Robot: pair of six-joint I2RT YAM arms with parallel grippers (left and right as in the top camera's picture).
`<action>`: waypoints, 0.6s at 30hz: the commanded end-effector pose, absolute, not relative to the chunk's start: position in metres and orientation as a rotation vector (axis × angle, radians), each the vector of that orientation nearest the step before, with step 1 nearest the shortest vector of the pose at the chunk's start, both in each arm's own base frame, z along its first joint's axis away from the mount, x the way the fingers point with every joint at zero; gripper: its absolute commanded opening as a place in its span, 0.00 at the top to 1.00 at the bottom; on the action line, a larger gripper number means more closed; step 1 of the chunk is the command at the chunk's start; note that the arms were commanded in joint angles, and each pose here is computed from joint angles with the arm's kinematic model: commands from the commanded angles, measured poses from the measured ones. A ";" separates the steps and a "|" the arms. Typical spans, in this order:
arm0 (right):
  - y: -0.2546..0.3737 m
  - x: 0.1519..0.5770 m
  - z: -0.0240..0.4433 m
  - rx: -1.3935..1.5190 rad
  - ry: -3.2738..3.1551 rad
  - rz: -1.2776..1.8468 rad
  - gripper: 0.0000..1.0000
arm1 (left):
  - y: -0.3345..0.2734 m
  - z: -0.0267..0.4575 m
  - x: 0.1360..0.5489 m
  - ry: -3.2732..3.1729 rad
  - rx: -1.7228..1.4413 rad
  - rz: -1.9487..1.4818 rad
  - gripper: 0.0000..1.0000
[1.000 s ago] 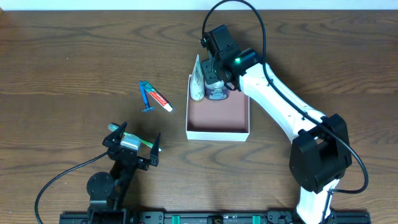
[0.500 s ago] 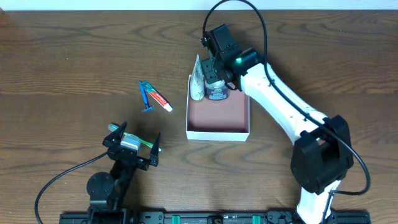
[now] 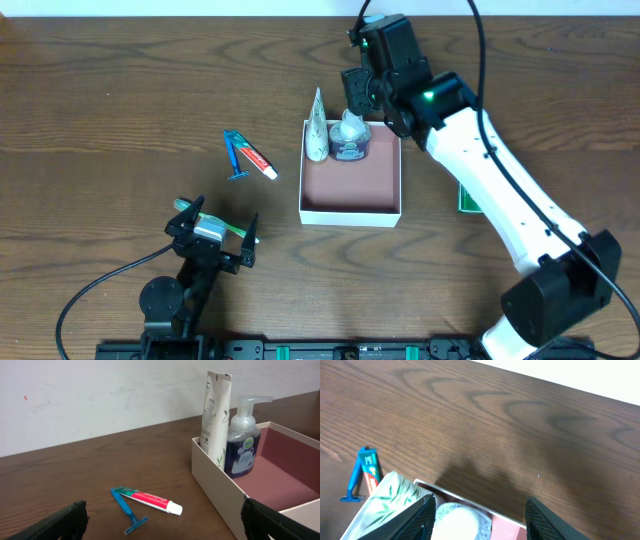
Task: Pack container
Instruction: 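Move the right gripper to the green Dettol soap bar and grasp it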
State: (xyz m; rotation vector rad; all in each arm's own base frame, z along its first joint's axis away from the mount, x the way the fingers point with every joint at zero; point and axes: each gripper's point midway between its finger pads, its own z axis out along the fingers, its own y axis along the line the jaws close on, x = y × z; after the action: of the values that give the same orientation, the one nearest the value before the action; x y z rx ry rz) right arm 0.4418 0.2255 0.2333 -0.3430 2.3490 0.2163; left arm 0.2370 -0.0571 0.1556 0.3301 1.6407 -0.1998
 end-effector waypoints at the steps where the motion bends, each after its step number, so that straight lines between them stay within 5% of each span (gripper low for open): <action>1: 0.212 0.436 0.259 -0.306 2.315 0.208 0.41 | -0.057 0.138 0.236 1.689 0.342 -0.204 0.02; 18: 0.148 0.399 0.269 -0.096 2.455 0.164 0.37 | -0.057 0.138 0.236 1.689 0.342 -0.203 0.02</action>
State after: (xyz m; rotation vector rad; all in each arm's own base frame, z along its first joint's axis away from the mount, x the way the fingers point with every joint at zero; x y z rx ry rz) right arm 0.4016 0.1576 0.2595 -0.1952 2.4584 0.1639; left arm 0.2370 -0.0570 0.1556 0.3298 1.6408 -0.1995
